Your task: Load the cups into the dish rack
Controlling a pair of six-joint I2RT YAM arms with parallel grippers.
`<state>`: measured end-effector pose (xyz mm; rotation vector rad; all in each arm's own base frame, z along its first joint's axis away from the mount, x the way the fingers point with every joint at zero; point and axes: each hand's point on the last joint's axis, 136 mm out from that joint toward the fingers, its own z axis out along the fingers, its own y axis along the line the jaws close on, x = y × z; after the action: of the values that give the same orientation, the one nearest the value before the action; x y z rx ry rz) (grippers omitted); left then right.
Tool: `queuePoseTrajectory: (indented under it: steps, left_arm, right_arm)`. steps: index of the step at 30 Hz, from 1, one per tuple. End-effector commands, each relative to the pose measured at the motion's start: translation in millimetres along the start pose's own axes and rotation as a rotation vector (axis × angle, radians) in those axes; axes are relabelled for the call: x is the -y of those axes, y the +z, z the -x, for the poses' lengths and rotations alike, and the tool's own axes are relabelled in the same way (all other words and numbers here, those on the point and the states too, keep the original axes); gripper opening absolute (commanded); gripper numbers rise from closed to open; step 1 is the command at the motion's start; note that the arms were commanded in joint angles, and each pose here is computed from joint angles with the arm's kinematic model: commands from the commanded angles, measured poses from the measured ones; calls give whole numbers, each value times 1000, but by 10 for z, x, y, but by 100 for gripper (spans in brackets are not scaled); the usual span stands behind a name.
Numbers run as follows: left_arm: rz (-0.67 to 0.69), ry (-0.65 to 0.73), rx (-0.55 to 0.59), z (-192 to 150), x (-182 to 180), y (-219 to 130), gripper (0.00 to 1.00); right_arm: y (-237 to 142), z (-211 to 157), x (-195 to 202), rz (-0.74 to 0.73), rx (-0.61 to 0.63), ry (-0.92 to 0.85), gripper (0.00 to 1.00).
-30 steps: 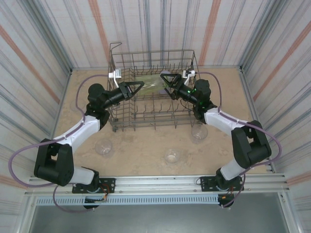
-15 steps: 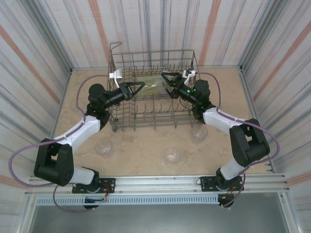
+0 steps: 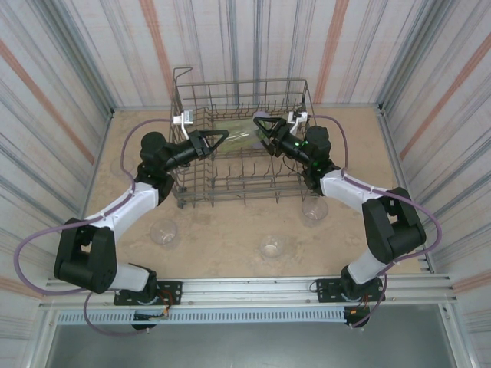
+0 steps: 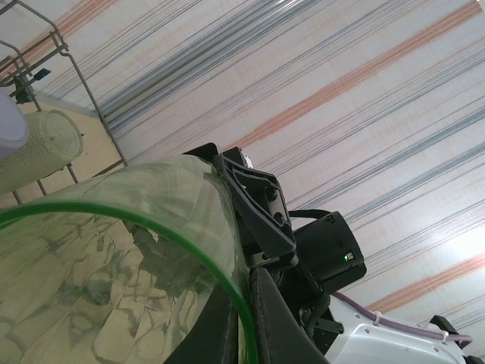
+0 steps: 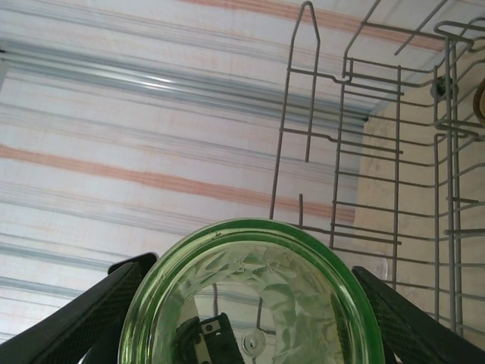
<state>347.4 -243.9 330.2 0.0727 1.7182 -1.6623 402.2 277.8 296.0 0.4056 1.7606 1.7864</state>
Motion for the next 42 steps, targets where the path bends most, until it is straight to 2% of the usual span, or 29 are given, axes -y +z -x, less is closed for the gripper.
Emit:
queuePoseTrajectory:
  steps: [1,3,8,15,17,23,28,34,38,42]
  left_arm:
    - [16,89,-4,2,134,-41,11]
    - [49,123,-6,11,159,-74,24]
    - [113,178,-1,33,214,-157,28]
    - [168,217,-12,8,251,-265,59]
    - [195,232,-12,12,248,-318,61]
    - [282,279,21,122,257,-574,78]
    - [381,293,46,250,171,-813,84]
    - [473,291,56,397,53,-1039,99]
    - [570,299,70,514,-57,-1256,99]
    - [728,255,130,648,-296,-1640,99]
  right_arm:
    - [-14,6,-260,34,13,-84,50]
    - [-22,13,-263,24,17,-97,50]
    - [-56,42,-247,-1,31,-105,47]
    - [-86,35,-286,-12,33,-127,46]
    - [-95,37,-291,-24,35,-138,46]
    - [-96,44,-336,-78,37,-209,46]
    - [-81,28,-351,-128,37,-289,46]
    - [-41,-20,-385,-199,31,-383,46]
    - [18,-55,-365,-264,24,-455,45]
    - [81,-72,-356,-322,14,-521,45]
